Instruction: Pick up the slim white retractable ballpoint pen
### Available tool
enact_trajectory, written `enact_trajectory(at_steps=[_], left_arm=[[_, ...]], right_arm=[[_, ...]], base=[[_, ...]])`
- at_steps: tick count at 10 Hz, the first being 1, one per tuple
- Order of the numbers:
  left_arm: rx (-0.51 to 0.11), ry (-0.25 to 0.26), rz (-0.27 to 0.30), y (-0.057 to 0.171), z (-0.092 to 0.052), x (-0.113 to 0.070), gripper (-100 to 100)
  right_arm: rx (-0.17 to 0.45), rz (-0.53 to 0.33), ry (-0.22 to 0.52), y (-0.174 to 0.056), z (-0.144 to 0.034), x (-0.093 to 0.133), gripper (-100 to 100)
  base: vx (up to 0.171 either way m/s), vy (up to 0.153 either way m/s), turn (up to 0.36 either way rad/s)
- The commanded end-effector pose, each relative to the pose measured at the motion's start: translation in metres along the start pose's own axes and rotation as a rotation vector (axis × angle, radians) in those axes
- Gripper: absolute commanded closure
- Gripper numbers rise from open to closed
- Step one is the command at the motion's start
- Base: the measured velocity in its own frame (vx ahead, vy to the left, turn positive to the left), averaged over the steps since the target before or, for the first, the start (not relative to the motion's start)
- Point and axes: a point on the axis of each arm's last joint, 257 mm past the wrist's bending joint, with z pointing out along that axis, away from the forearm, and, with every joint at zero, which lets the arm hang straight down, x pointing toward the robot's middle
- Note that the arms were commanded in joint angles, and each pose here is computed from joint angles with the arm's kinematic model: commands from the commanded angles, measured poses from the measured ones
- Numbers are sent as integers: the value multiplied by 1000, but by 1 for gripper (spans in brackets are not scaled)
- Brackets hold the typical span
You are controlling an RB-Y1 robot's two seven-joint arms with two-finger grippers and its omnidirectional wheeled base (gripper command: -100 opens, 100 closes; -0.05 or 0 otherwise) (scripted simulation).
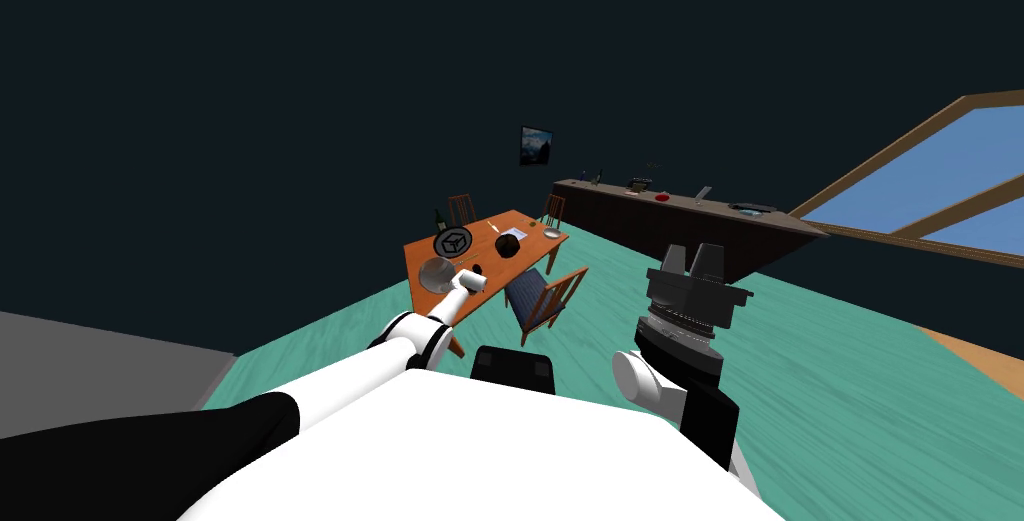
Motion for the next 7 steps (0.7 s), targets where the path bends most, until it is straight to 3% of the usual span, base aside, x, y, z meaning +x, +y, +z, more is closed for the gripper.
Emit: enact_trajectory(at_steps=[1, 4, 6, 7], left_arm=[[-68, 34, 31, 19, 4, 10, -100], [-143, 81, 71, 37, 6, 30, -100], [-143, 83, 73, 37, 6, 31, -100], [-146, 85, 75, 38, 6, 32, 0]], right_arm=[[0, 0, 0, 0, 0, 0, 0], [0, 0, 0, 0, 0, 0, 0], [0, 0, 0, 0, 0, 0, 0], [0, 0, 0, 0, 0, 0, 0]], base=[[79, -50, -42], [63, -40, -34], [24, -15, -12], [0, 0, 0]])
